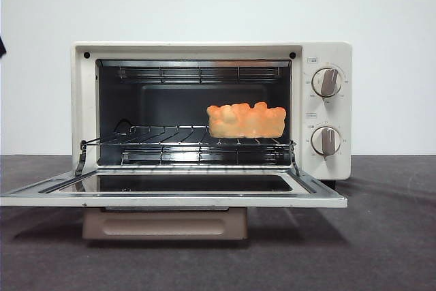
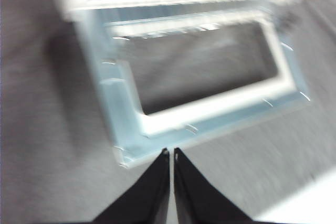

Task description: The left arm flap open the oven, the right arm pick bread and place it into oven, the left arm flap close the oven

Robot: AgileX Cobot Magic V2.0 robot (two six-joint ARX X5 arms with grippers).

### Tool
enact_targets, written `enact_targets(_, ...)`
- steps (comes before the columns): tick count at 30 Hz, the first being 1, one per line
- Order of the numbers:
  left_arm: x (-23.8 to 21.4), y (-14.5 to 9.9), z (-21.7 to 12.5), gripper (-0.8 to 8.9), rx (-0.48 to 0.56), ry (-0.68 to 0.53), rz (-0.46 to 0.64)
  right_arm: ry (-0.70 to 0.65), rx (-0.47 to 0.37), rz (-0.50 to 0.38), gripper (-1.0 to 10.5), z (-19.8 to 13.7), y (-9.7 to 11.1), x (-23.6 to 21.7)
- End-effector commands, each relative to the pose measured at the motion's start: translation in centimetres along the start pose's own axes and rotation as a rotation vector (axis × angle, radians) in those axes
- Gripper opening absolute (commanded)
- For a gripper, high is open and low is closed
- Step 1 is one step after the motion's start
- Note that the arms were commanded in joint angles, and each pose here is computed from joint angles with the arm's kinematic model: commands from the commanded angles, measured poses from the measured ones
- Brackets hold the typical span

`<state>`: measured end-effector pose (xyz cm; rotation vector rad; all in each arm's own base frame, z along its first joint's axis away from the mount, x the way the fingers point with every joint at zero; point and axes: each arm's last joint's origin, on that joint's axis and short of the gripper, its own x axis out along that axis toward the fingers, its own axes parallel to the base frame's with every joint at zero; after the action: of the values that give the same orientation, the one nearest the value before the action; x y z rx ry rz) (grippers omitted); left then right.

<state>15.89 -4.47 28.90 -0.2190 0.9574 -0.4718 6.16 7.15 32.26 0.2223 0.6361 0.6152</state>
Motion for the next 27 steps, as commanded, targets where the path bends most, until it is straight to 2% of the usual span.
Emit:
enact_targets(1, 1.1, 1.2, 0.1, 0.13, -0.048, 0.01, -0.032, 0.017, -0.046, 0.014, 3.5, -0.1, -0.2, -1.8)
enact_targets(3, 2.1, 2.1, -0.3, 0.14, -0.106, 0.022, -0.068, 0.039, -0.062, 0.014, 3.5, -0.2, -0.4, -2.9)
enact_targets(7, 4.0, 3.7, -1.7, 0.14, -0.193, 0.054, -0.056, 0.055, -0.089, 0.017, 3.5, 0.2, -0.4, -4.5)
enact_targets(14, 6.2, 5.4, -4.5, 0.14, -0.34, 0.098, -0.029, 0.001, -0.107, 0.123, 3.5, 1.6, 0.3, -6.8)
enact_targets(19, 6.7, 5.7, -4.9, 0.15, -0.363, 0.125, -0.022, -0.035, -0.113, 0.184, 2.6, 2.3, 0.7, -8.0)
enact_targets(27, 9.1, 6.9, -4.8, 0.16, -0.404, 0.205, -0.008, -0.063, -0.119, 0.236, 2.6, 2.8, 1.0, -8.8)
